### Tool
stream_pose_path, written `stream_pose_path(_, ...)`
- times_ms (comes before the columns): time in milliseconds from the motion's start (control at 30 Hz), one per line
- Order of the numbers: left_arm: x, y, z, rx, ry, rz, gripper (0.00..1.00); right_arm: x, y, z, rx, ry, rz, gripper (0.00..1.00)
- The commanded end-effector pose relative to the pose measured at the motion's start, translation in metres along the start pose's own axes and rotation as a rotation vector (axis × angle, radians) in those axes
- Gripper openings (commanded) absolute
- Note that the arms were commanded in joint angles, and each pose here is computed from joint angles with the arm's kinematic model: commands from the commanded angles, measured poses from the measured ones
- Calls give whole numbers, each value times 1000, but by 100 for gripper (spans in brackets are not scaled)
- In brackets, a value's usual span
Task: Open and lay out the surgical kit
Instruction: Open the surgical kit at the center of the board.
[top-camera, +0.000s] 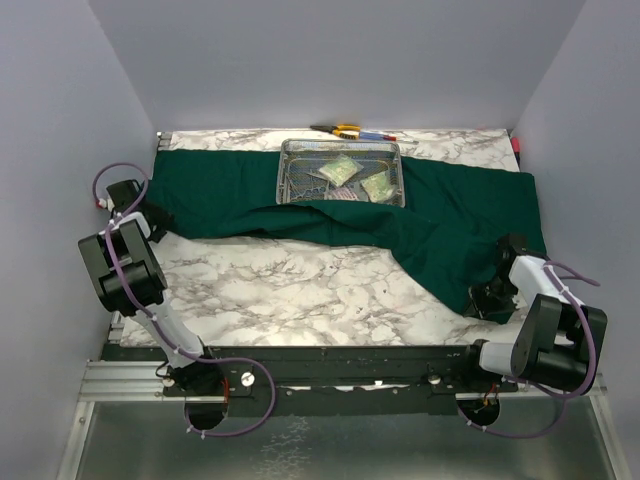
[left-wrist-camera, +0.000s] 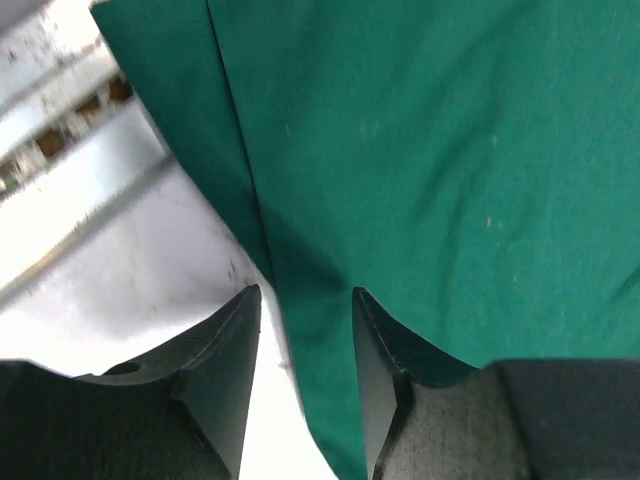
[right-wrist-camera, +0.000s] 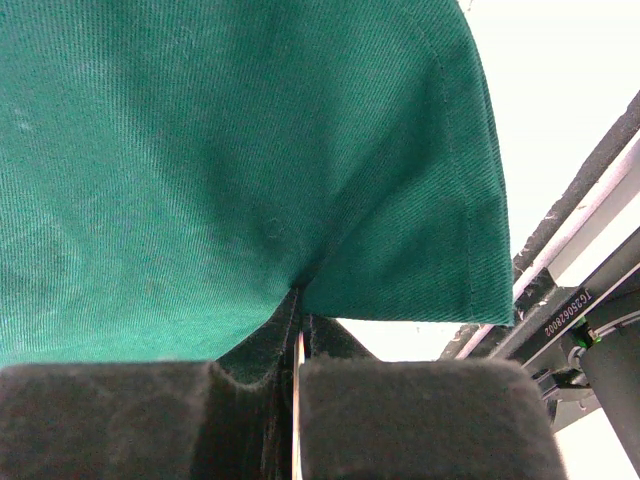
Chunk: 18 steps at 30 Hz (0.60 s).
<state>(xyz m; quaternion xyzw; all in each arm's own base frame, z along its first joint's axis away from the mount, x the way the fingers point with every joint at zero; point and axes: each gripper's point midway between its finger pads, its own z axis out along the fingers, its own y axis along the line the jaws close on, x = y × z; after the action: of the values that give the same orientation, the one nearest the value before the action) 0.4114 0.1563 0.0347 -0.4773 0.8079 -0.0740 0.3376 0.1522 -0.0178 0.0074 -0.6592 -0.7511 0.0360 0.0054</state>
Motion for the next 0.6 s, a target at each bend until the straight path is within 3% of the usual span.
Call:
stream_pose_path(0, -22, 3, 16, 55, -1, 3, 42, -4, 4, 24, -7, -31, 36, 0)
stream_pose_path(367, -21, 5, 29, 46, 19, -4, 23, -5, 3, 27, 39, -17, 2, 0)
stream_pose_path(567, -30, 2, 19, 43, -15, -22, 25, -8, 4, 27, 39, -27, 5, 0)
